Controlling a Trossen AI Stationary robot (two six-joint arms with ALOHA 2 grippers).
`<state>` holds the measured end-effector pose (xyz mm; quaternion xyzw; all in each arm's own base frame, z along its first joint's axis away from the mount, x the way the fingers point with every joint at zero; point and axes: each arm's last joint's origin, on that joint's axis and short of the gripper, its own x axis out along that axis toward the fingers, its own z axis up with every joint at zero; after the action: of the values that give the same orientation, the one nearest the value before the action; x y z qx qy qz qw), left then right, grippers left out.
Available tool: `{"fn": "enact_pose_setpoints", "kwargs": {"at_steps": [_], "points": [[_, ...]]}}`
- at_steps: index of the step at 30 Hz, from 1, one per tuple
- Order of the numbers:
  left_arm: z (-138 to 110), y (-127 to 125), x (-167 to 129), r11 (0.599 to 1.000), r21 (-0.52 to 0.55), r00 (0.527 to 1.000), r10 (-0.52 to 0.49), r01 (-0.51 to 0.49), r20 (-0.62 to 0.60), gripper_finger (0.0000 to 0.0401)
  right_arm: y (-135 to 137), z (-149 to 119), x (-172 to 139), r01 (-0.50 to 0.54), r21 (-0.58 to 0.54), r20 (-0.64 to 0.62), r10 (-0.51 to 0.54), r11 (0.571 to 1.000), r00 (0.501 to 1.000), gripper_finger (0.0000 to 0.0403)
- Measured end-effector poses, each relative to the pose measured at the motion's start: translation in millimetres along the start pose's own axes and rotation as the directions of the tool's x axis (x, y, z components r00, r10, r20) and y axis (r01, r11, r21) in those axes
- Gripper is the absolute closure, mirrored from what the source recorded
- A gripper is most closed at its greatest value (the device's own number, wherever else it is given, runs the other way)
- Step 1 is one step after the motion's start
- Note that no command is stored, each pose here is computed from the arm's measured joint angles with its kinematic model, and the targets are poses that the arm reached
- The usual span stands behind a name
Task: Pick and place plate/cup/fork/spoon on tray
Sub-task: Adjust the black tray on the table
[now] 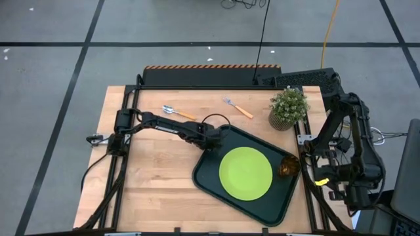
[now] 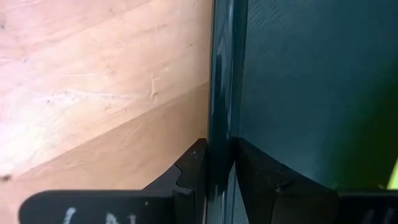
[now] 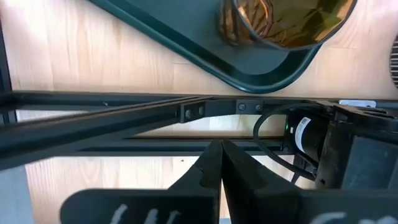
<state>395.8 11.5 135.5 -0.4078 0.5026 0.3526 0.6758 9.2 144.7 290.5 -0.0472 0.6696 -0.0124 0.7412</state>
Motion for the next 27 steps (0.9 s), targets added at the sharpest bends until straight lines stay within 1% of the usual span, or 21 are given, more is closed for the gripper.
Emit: {"fn": "enact_pose_setpoints", "kwargs": {"at_steps": [7, 13, 19, 27], "points": [[-3, 5, 0, 0.998, -0.044, 0.998, 0.049, -0.050, -0.031, 0.0325, 1, -7, -1, -0.004, -0.014, 0.028, 0.005, 1.000, 1.000, 0.0403], [-4, 6, -1, 0.996, -0.055, 0.997, 0.061, -0.063, -0.039, 0.0325, 1, -11, -1, -0.008, -0.027, 0.039, 0.009, 1.000, 0.999, 0.0403], [-8, 11, -1, 0.990, -0.071, 0.991, 0.117, -0.122, -0.068, 0.0325, 1, -16, -2, -0.012, -0.035, 0.060, 0.014, 0.999, 0.998, 0.0403], [-12, 12, -2, 0.986, -0.072, 0.986, 0.147, -0.153, -0.081, 0.0324, 1, -19, -2, -0.016, -0.036, 0.065, 0.018, 0.999, 0.998, 0.0403]]}}
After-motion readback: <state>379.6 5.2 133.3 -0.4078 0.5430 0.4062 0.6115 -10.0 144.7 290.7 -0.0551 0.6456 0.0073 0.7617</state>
